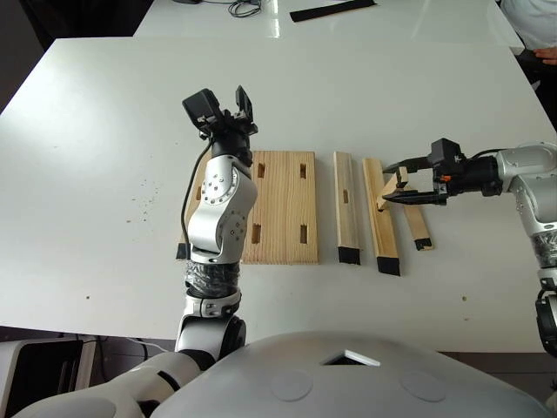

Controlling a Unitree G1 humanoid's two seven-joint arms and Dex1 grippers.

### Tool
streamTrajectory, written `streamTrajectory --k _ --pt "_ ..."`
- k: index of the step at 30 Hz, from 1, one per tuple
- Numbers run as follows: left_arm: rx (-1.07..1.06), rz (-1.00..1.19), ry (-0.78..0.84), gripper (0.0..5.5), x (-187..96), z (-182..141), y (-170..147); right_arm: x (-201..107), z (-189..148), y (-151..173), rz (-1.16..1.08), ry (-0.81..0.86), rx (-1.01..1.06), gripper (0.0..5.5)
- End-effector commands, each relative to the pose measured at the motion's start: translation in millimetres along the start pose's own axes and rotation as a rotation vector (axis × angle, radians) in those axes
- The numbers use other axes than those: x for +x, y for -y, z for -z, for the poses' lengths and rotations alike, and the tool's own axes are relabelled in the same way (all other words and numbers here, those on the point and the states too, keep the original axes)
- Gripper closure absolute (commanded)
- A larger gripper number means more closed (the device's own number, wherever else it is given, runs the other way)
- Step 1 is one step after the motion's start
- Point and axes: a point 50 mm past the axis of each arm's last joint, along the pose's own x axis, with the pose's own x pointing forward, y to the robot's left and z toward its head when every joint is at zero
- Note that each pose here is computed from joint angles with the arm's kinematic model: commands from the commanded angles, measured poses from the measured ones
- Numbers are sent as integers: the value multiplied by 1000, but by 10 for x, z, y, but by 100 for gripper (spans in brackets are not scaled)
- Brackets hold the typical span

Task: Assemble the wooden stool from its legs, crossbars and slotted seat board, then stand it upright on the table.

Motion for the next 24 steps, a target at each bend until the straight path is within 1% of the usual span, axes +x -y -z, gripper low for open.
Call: streamTrajectory --k 1,3,6,9,11,13,15,18,21,24 --pt "-86 -1 -21 261 -43 50 97 -129 -130 -106 -44 0 -4 194" --pt "-87 -2 -23 261 -44 52 88 -234 -177 -187 -107 -25 -13 192" --pt "-94 -7 -20 261 -44 47 71 -353 -360 -164 -109 1 -45 192" --pt "-91 -7 -17 261 -34 39 56 -364 -692 -78 -60 136 -89 192" --pt "-85 -2 -20 261 -21 42 59 -302 -883 -62 -30 255 -92 192" --pt "-78 7 -26 261 -6 49 68 -193 -997 -103 -23 360 -65 192" --pt "-72 15 -29 261 6 51 74 -42 -985 -217 -61 397 -22 192" --pt "-73 25 -38 261 22 57 84 118 -826 -348 -80 370 44 192" --pt "-77 31 -37 261 32 54 87 214 -712 -359 -37 368 89 192" --pt "-75 36 -37 261 41 50 89 231 -709 -328 -7 382 91 192"
